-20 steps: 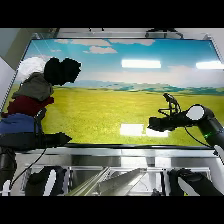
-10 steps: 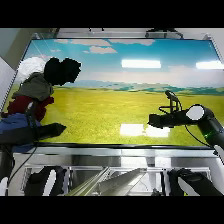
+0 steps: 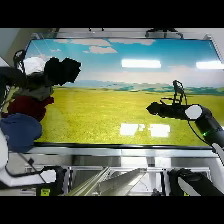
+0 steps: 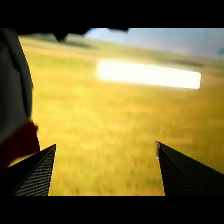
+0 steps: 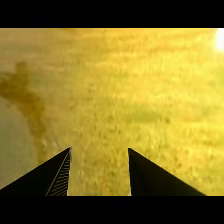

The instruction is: Fold the shirts.

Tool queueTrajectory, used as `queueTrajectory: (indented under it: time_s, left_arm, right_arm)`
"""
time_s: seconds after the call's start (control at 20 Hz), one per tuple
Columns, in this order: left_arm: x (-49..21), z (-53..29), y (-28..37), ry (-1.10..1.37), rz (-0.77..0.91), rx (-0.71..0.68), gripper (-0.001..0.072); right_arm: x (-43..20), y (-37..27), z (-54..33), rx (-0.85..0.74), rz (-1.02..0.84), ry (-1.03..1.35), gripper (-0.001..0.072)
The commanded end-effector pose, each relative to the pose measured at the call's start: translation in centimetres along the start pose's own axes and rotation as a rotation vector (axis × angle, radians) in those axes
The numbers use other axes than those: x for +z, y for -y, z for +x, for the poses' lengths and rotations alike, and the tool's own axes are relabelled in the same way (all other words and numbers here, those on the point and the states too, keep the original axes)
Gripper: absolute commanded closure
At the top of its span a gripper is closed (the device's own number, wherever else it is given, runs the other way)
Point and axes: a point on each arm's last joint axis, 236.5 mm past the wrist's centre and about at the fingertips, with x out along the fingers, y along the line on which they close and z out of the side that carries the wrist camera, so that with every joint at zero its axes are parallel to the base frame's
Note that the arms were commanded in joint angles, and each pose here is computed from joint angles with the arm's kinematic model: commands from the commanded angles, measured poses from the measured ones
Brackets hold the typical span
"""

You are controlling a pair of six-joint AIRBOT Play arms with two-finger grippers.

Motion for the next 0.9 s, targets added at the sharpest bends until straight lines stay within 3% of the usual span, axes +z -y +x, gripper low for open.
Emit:
queueTrajectory:
  time_s: [0.0,0.45,0.5,0.6,0.75,0.85]
  left_arm:
    - [5.9,7.9,-3.2,0.003,0.015,0.011,0.0018]
    - [5.9,17.2,-9.4,0.040,0.057,0.158,0.0022]
    - [5.9,17.2,-8.8,0.037,0.057,0.148,0.0185]
    - [6.8,15.9,-7.2,0.035,0.080,0.133,0.0701]
    - [9.2,12.1,-2.4,0.061,0.145,0.083,0.0696]
    - [10.1,8.7,3.5,0.105,0.180,-0.052,0.0697]
  right_arm:
    - [1.0,1.2,1.4,-0.029,0.009,0.030,0.0304]
    - [-0.4,3.5,4.6,-0.075,0.045,-0.046,0.0304]
    - [-0.4,3.5,4.6,-0.075,0.046,-0.043,0.0304]
    - [-0.3,3.5,4.6,-0.075,0.046,-0.040,0.0305]
    - [-0.6,3.5,4.6,-0.075,0.044,-0.052,0.0369]
    - [-0.9,3.3,4.4,-0.071,0.019,-0.072,0.0367]
